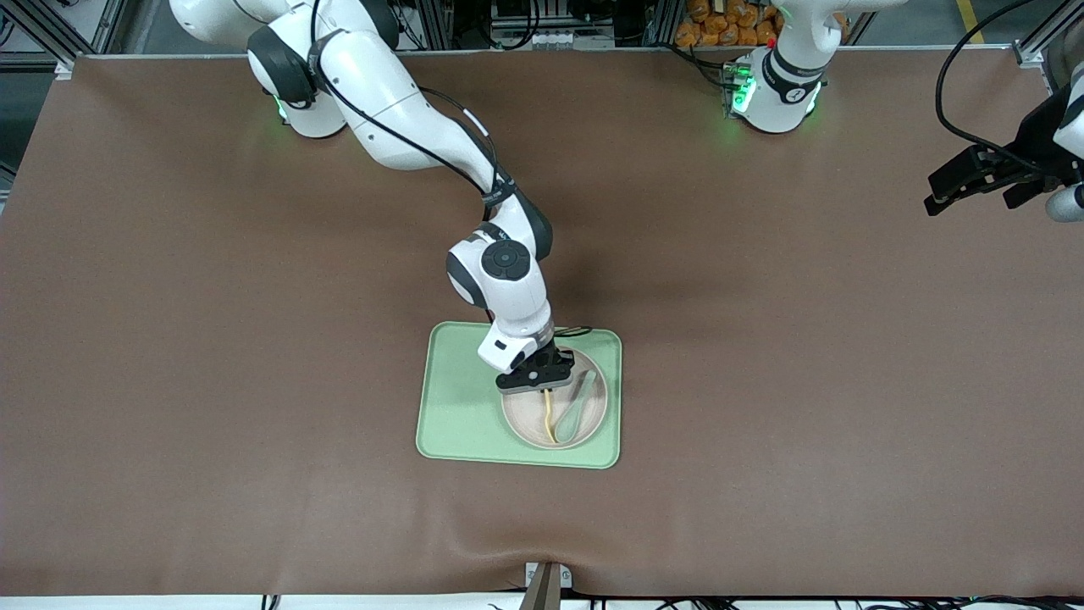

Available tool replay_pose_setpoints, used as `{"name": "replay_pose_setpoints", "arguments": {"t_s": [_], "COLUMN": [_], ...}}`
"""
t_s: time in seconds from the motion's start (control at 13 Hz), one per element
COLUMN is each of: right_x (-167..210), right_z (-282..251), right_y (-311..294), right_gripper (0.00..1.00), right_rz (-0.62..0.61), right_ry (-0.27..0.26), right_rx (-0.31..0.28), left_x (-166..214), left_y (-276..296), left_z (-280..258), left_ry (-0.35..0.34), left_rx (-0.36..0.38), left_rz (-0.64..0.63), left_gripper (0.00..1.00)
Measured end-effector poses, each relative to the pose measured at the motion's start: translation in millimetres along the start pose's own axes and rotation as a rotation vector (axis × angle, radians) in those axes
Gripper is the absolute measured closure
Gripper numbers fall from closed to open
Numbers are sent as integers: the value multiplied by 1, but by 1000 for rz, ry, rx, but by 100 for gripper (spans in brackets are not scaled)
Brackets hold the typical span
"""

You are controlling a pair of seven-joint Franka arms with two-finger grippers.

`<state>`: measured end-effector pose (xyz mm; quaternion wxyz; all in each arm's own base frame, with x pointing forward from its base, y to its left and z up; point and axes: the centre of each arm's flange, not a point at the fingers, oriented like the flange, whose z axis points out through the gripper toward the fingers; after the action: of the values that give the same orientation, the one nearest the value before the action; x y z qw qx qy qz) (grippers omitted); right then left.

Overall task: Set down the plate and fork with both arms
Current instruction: 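Lower the right gripper onto the yellow fork and grasp it, then move the fork beside the plate and set it on the tray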

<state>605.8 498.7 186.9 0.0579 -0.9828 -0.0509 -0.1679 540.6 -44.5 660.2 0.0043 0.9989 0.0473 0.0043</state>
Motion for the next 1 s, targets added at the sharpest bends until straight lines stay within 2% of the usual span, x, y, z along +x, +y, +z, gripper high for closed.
{"name": "replay_pose_setpoints", "arguments": {"t_s": [0.15,0.54,1.0], "right_x": [7,51,38], "right_z": [-11,-79,-42], "right_y": [3,32,99], "right_gripper": [90,90,90], "right_rz": [14,85,150], "right_ry": [-16,-63,-211], "right_rx": [-18,-69,-185], "left_x": [0,0,0], "left_y": [0,-2,-3], "left_z": [0,-1,-1], "left_ry": [0,1,1], "left_rx": [0,0,0], "left_rz": [-1,-3,-6], "left_gripper": [0,0,0]}}
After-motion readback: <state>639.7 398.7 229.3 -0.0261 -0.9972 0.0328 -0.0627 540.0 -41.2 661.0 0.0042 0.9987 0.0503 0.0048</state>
